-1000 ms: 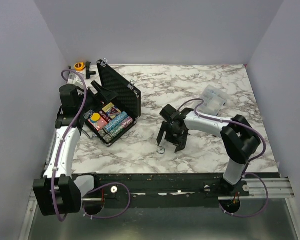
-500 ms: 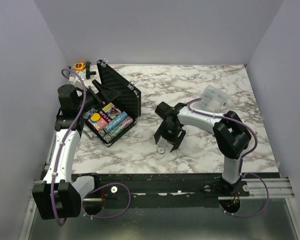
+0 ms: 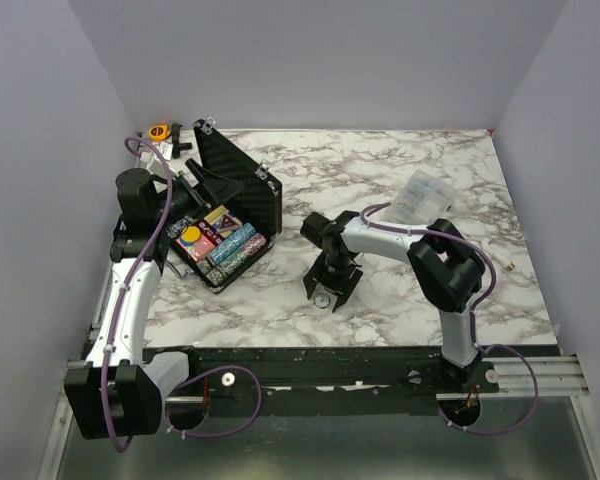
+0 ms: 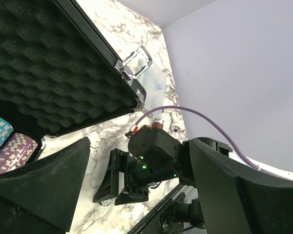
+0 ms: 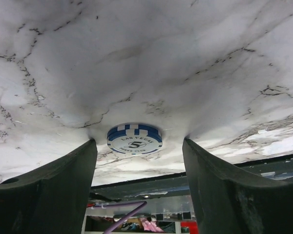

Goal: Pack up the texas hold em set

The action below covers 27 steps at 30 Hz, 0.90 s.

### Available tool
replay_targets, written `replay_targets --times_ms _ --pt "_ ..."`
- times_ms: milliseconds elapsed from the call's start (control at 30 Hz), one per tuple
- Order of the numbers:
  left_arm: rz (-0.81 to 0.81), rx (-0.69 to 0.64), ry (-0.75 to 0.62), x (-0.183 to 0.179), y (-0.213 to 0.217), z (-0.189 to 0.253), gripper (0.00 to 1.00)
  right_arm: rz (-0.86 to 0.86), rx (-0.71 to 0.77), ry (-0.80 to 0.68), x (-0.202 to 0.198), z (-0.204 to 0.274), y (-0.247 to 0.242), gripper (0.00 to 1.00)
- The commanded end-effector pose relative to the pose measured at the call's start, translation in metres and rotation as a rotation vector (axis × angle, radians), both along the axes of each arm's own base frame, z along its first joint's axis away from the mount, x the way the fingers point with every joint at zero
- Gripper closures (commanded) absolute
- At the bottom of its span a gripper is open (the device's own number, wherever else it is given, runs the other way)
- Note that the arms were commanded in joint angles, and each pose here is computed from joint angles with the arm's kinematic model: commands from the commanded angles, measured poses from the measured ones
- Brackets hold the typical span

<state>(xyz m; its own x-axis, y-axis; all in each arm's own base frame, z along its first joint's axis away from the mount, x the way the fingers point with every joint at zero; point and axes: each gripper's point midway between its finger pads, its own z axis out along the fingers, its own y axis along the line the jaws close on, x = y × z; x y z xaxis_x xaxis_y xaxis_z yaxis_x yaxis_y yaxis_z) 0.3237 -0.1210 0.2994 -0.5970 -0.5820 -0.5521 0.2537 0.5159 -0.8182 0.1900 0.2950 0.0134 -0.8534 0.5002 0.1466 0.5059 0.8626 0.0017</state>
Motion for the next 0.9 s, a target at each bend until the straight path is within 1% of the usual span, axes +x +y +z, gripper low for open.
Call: replay_targets --times_ms 0,367,433,533,767,800,867 --pt "-0.048 -0.021 -0.025 -0.005 -0.007 0.006 0.17 -0.034 -0.068 0.057 -0.009 -0.009 -0.008 0.3" --pt "-0.057 -0.032 -0.02 -0.005 -0.009 0.006 0.17 -0.064 -0.115 0.111 -0.02 -0.023 -0.016 0.35" --pt "-0.06 -0.034 -0.021 -0.005 -0.009 0.006 0.17 -0.07 -0.127 0.122 -0.023 -0.026 -0.019 0.38" --pt "-0.061 -0.037 -0.02 -0.006 -0.009 0.006 0.17 -0.082 -0.134 0.131 -0.026 -0.03 -0.022 0.46" --pt "-0.065 -0.039 -0.019 -0.007 -0.01 0.006 0.17 -0.094 -0.152 0.148 -0.032 -0.038 -0.028 0.48" --pt "-0.065 -0.04 -0.015 -0.006 -0.01 0.005 0.17 -0.094 -0.156 0.149 -0.033 -0.038 -0.029 0.51" --pt "-0.066 -0.04 -0.017 -0.006 -0.01 0.006 0.17 -0.089 -0.153 0.149 -0.034 -0.039 -0.029 0.51"
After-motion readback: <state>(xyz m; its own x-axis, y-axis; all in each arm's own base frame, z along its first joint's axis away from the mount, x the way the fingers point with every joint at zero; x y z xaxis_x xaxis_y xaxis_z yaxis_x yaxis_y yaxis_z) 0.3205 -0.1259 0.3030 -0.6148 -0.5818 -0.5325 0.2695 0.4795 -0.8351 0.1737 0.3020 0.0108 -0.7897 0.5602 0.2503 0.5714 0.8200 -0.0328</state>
